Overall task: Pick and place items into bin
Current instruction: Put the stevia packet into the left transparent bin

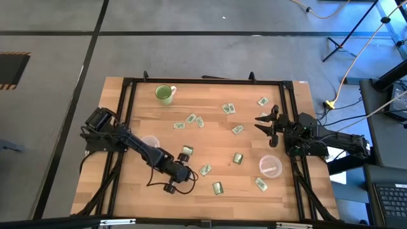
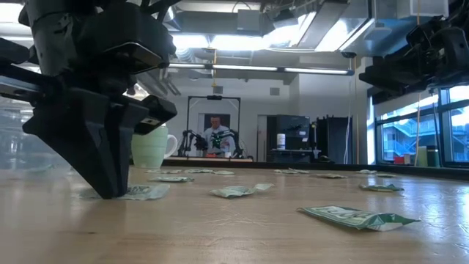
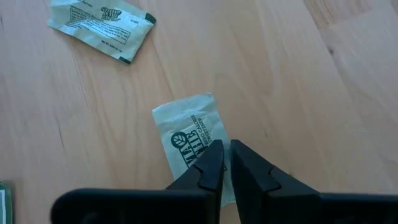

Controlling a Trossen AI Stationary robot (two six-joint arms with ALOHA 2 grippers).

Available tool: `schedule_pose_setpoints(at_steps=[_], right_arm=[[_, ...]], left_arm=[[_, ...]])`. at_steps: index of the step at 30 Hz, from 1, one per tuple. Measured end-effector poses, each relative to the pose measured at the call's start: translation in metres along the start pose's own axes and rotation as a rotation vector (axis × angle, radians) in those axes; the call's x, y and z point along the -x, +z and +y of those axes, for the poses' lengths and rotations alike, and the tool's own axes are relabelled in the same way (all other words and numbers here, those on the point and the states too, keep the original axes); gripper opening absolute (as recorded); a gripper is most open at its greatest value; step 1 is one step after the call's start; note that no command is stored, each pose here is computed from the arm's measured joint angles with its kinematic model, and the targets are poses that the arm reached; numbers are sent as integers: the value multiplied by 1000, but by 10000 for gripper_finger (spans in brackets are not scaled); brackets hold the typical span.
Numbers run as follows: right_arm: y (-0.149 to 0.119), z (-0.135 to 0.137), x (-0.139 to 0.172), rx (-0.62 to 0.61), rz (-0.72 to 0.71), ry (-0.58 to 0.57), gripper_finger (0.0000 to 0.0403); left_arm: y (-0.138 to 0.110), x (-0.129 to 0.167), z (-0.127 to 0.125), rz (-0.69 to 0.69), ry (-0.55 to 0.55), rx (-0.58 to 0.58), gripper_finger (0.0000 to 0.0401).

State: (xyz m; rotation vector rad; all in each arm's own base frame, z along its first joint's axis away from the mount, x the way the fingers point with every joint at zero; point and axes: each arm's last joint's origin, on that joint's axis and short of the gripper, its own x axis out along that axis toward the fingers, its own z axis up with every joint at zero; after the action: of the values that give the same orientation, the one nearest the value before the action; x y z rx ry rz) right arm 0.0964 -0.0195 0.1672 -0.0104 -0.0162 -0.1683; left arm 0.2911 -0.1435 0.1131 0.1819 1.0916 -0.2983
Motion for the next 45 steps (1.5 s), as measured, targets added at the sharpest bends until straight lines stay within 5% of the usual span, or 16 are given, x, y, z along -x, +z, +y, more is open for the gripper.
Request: schedule_pose_setpoints(at_steps=[14, 26, 38, 45], right_arm=[[0, 0, 0, 0, 0, 0, 149], [0, 0, 0, 0, -1, 0, 149], [0, 0, 0, 0, -1, 0, 149], [0, 0, 0, 0, 0, 0, 149]], left_arm=[[3, 13, 1, -45, -3, 3, 2], [21, 107, 6, -321, 37, 33, 1], [-36, 178, 24, -157, 297, 553, 2], [-58, 182, 27, 15, 389, 689, 2]])
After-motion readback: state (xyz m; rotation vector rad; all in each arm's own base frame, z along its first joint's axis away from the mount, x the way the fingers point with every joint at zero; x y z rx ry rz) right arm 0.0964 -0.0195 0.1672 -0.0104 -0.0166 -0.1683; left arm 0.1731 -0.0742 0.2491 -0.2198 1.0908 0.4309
